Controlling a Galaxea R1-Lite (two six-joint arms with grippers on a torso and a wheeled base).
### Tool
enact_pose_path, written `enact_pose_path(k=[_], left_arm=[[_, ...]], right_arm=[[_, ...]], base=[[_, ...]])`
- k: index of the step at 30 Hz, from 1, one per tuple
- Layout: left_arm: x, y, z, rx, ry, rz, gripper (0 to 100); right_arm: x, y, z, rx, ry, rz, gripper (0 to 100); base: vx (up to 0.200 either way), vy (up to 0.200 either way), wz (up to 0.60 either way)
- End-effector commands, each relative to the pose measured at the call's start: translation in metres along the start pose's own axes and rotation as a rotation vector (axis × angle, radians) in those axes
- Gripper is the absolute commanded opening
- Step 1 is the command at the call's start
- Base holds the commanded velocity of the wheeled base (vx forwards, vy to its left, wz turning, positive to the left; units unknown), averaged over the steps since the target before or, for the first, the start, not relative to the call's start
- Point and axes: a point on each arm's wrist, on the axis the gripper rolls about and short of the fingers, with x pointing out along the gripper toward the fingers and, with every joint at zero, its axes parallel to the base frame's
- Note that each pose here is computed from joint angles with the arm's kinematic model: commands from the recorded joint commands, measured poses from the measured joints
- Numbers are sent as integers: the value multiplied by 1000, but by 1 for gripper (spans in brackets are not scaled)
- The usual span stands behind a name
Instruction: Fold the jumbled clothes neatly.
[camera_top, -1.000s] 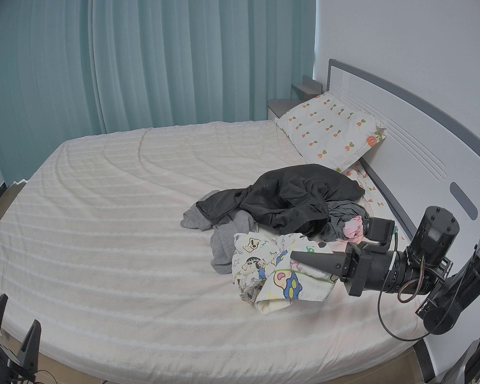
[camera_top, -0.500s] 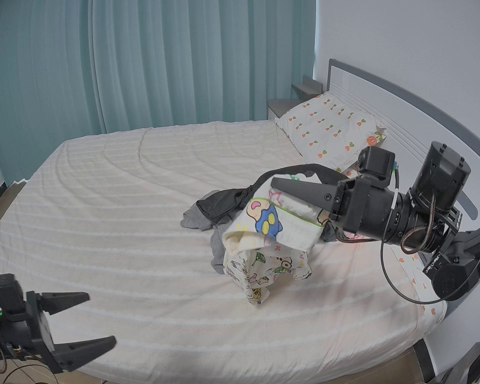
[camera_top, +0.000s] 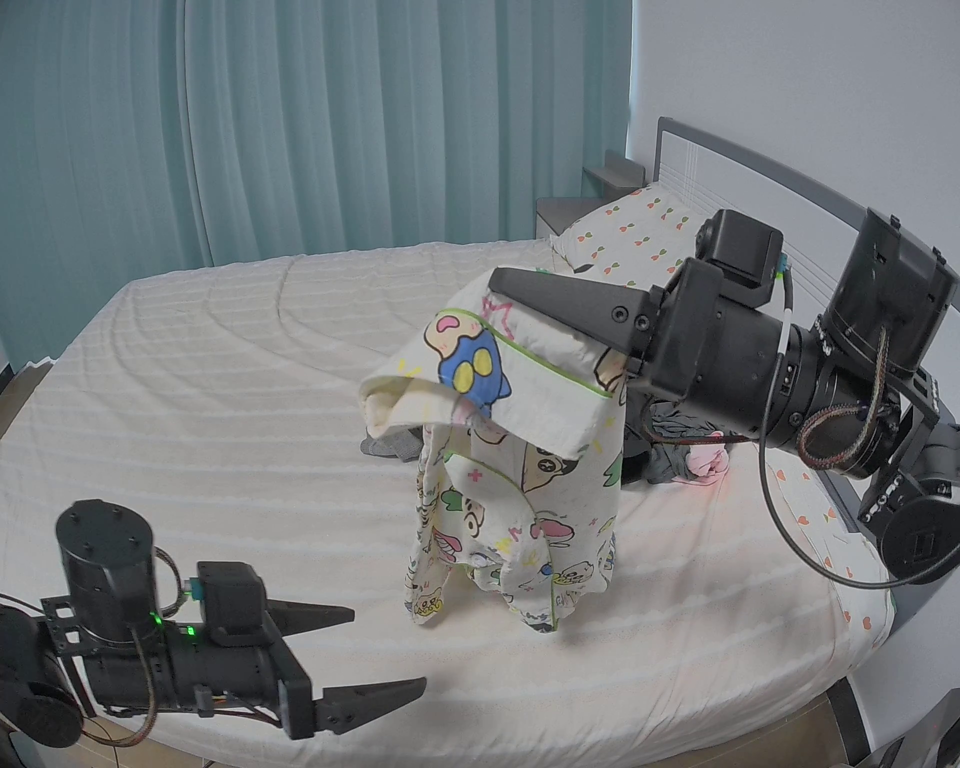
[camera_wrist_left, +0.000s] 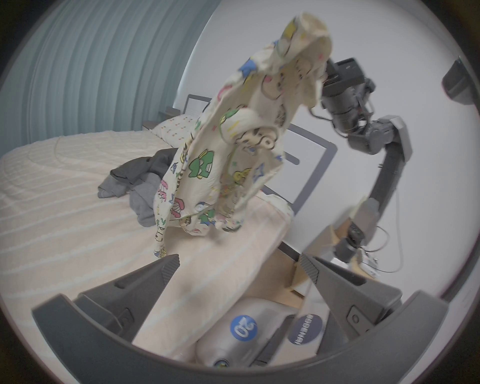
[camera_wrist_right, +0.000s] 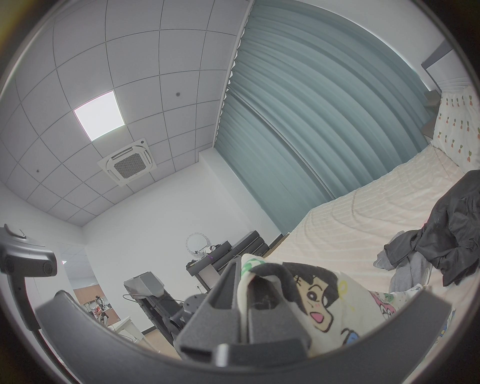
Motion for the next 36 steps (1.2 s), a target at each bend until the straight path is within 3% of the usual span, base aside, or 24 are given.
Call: enact_pose_path(k=[1,11,19,24,36], left_arm=[[28,4,-26,-19,151,78,100],[48,16,-29,-50,178,147,100],[93,32,-43,-66,93,209,100],[125,45,-55,-68,-10,284,100],[162,80,-62,-93,-110,323,100]], right_arm=[[-3,4,-2,6,5,-9,0],[-8,3,-3,12,11,-19,0],[-7,5,-1,8,5,-11,0],[-8,5,-2,10,8,-13,0],[-6,2,-3,12,10,-15,0]], base=[[0,0,0],[0,0,0],[0,0,0],[0,0,0],[0,0,0]])
